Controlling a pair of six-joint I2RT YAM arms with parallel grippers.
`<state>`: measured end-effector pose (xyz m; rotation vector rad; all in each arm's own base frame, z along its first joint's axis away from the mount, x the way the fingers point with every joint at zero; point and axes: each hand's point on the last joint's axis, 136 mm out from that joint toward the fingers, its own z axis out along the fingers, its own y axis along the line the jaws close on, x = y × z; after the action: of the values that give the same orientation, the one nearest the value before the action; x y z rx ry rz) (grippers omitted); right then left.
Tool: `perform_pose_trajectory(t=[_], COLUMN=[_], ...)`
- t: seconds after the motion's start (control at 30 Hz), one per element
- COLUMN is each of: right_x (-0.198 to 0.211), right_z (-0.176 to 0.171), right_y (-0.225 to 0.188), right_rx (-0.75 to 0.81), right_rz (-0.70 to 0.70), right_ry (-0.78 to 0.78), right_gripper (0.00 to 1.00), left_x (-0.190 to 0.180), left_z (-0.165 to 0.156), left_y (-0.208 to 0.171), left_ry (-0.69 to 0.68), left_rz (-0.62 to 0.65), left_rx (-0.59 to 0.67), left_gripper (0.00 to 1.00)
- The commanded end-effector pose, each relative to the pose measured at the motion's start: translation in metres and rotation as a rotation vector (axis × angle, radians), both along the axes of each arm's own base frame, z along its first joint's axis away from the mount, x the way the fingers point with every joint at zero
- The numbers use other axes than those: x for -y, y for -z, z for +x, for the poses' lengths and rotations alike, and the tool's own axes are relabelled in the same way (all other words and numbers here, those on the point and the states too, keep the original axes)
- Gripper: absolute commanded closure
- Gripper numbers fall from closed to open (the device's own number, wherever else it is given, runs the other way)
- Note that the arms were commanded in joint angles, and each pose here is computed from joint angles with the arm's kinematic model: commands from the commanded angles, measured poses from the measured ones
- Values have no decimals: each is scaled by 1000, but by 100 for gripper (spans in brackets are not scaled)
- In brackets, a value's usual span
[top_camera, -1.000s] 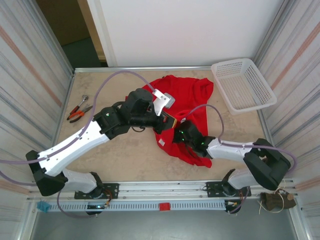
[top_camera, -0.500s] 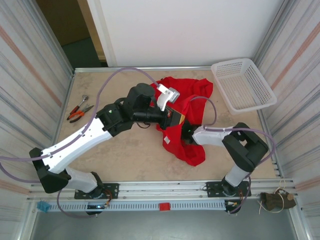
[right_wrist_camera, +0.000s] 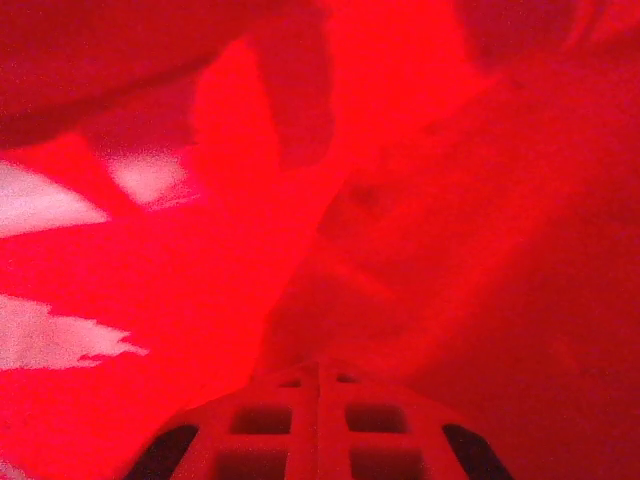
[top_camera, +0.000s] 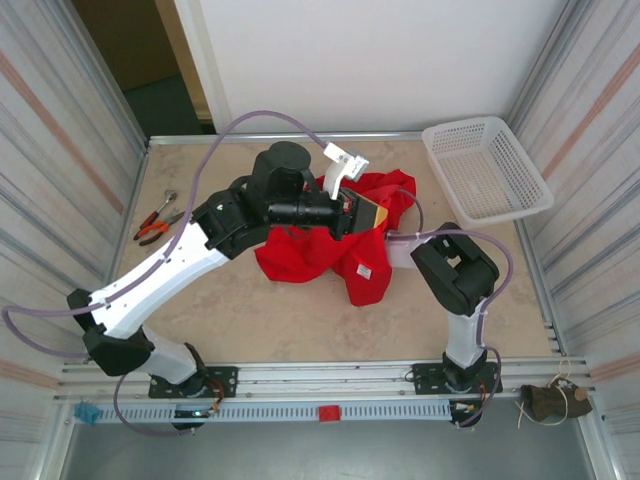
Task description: Fold the inside-out t-shirt
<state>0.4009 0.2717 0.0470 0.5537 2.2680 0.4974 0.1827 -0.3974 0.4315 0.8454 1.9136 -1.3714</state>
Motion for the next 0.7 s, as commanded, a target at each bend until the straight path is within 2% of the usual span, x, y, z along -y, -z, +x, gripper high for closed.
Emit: perform_pose_trajectory(t=[0.0, 0.33, 0.53, 0.63, 0.67], right_x=[2, -13, -11, -11, -10], right_z=[12, 38, 57, 63, 64], right_y=[3, 19, 26, 28, 30], right_rx=[-48, -107, -115, -122, -125], right_rz=[28, 20, 13, 10, 7], right_ry=[34, 20, 40, 45, 46], right_gripper=[100, 100, 88, 76, 69], left_x=[4, 19, 37, 48, 52], left_z=[-17, -28, -38, -47, -49], left_y=[-30, -61, -71, -78, -81], left_ry=[76, 136, 198, 244, 258], left_rz=[-111, -205, -249, -263, -266], left_rx=[2, 17, -13, -13, -13], left_gripper=[100, 100, 100, 100, 100])
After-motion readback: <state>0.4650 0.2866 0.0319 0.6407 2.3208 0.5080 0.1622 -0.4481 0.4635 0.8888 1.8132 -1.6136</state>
